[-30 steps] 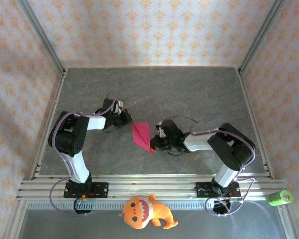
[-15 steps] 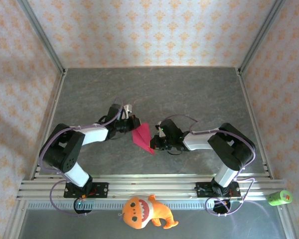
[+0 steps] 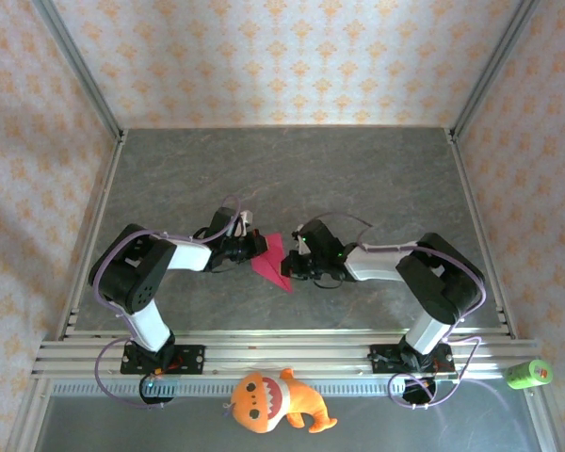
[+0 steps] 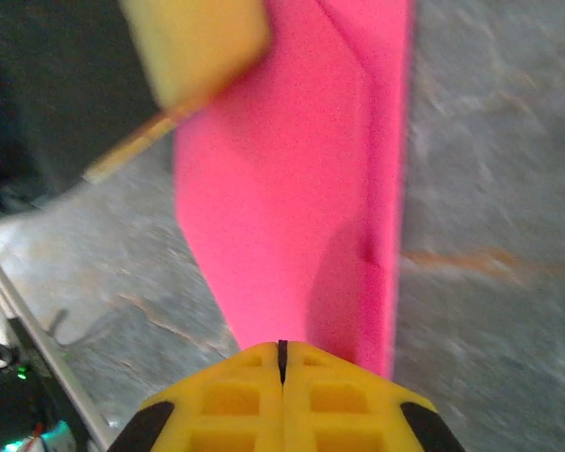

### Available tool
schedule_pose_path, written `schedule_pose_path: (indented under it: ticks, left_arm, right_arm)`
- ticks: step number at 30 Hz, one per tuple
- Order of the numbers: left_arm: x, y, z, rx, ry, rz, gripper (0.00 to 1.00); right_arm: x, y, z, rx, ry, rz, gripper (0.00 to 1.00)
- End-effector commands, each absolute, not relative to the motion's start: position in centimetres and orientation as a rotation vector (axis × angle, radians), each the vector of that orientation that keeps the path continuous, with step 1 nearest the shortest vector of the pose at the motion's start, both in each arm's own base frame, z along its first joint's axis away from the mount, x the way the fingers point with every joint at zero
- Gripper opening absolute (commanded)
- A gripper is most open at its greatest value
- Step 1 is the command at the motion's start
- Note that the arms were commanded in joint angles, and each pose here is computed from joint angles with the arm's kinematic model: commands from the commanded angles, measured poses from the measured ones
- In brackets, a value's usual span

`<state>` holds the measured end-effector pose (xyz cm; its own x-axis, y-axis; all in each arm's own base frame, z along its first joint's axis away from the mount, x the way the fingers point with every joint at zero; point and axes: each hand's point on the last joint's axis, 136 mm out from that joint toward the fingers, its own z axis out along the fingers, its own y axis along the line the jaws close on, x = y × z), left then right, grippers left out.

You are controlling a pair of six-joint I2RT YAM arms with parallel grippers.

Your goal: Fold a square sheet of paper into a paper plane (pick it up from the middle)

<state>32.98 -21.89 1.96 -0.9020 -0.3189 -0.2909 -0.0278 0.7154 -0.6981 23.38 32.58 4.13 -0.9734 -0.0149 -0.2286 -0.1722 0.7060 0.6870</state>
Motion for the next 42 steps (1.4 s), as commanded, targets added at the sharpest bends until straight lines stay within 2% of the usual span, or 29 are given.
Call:
schedule_pose_path:
  ticks: [1,8,23,32,38,42]
  left_arm:
    - [32.3,-20.9,-0.5,-0.285,2.594,-0.917,0.01]
    - [32.2,-20.9,-0.9,-0.301,2.595,-0.927,0.00]
    - [31.4,-19.6,-2.5,-0.317,2.646,-0.834,0.00]
    - [31.3,-19.8,-2.2,-0.312,2.639,-0.852,0.00]
    - [31.3,-19.8,-2.2,-0.318,2.638,-0.855,0.00]
    - [31.3,-19.7,-2.2,-0.323,2.635,-0.852,0.00]
  right_arm:
    - [24.5,34.5,4.5,-0.152,2.702,1.134,0.00]
    - [26.1,35.1,0.6,-0.126,2.787,0.982,0.00]
    - [19.1,30.9,0.9,-0.121,2.810,1.145,0.00]
    - [22.3,33.2,5.9,-0.163,2.667,1.184,0.03]
    - [23.2,33.9,3.0,-0.144,2.747,1.103,0.04]
    - [21.8,32.7,1.2,-0.153,2.803,1.072,0.04]
